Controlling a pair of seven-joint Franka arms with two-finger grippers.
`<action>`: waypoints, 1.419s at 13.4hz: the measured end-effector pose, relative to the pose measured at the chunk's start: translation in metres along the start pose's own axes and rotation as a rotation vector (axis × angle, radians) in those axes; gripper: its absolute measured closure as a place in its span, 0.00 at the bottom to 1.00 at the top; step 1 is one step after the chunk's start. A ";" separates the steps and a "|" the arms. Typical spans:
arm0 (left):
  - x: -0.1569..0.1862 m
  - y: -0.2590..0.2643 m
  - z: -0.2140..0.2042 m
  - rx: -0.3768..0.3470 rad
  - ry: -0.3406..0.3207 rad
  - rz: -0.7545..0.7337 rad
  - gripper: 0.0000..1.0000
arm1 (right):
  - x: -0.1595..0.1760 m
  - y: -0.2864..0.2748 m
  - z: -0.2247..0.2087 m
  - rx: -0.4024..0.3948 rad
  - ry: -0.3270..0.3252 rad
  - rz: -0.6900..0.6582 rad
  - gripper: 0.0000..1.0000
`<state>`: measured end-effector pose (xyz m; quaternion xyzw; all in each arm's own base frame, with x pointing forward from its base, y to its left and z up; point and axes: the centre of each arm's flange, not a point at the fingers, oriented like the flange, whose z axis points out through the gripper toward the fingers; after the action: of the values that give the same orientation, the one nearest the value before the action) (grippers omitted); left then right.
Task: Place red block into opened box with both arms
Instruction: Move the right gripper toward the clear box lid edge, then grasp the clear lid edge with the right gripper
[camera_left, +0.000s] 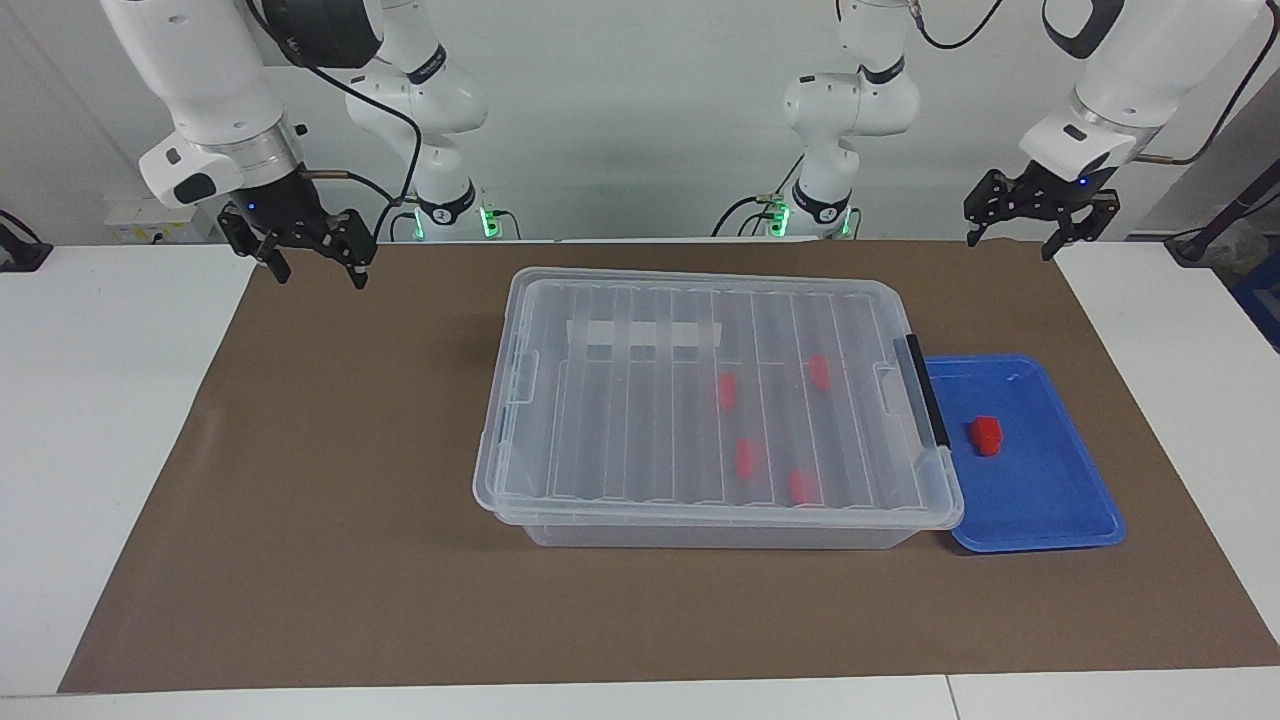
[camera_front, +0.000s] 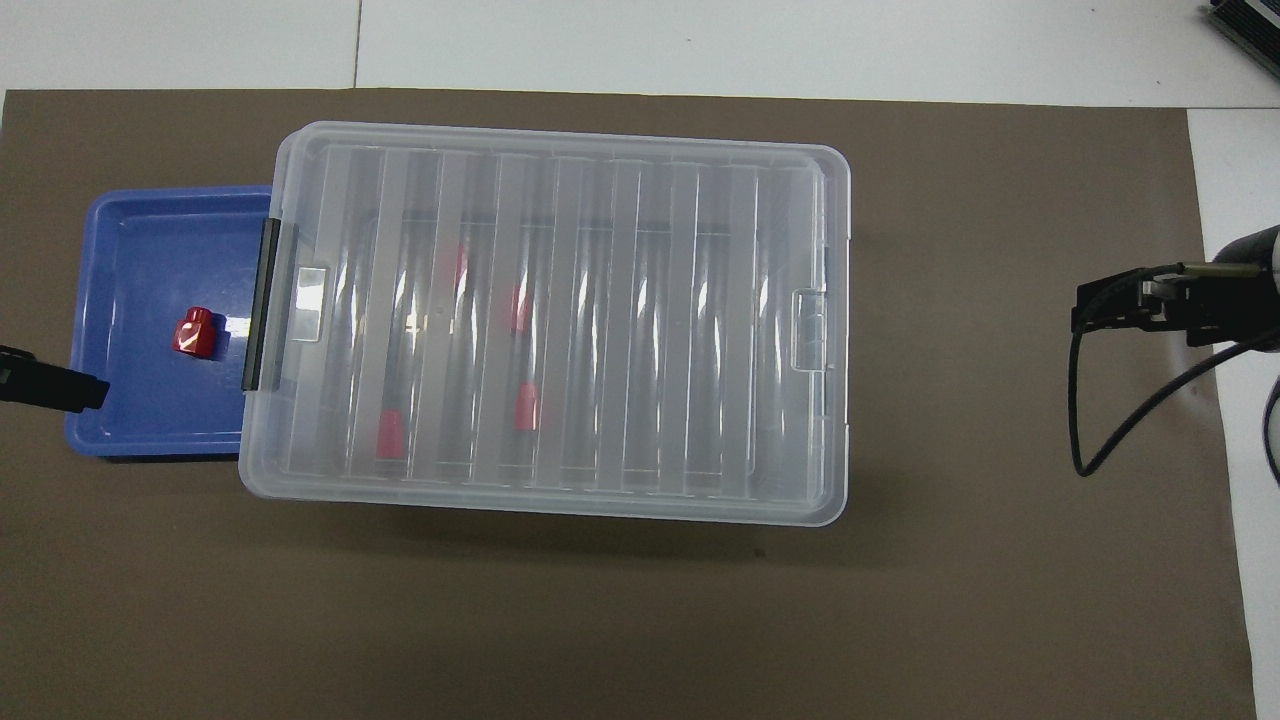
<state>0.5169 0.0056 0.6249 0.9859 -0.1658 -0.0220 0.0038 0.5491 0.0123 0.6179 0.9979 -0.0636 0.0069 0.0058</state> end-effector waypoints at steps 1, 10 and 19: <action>0.000 0.000 0.000 0.000 0.000 0.000 0.00 | 0.000 0.000 0.000 0.000 0.000 0.000 0.00; 0.000 0.000 0.000 0.000 0.000 0.000 0.00 | 0.002 -0.008 0.000 0.003 0.019 0.009 0.00; 0.000 0.000 0.000 0.000 0.000 0.000 0.00 | 0.000 -0.095 0.059 0.027 0.070 0.048 0.00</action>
<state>0.5169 0.0056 0.6249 0.9859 -0.1658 -0.0220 0.0038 0.5615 0.1056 0.5579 0.9953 -0.0871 0.0427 -0.0057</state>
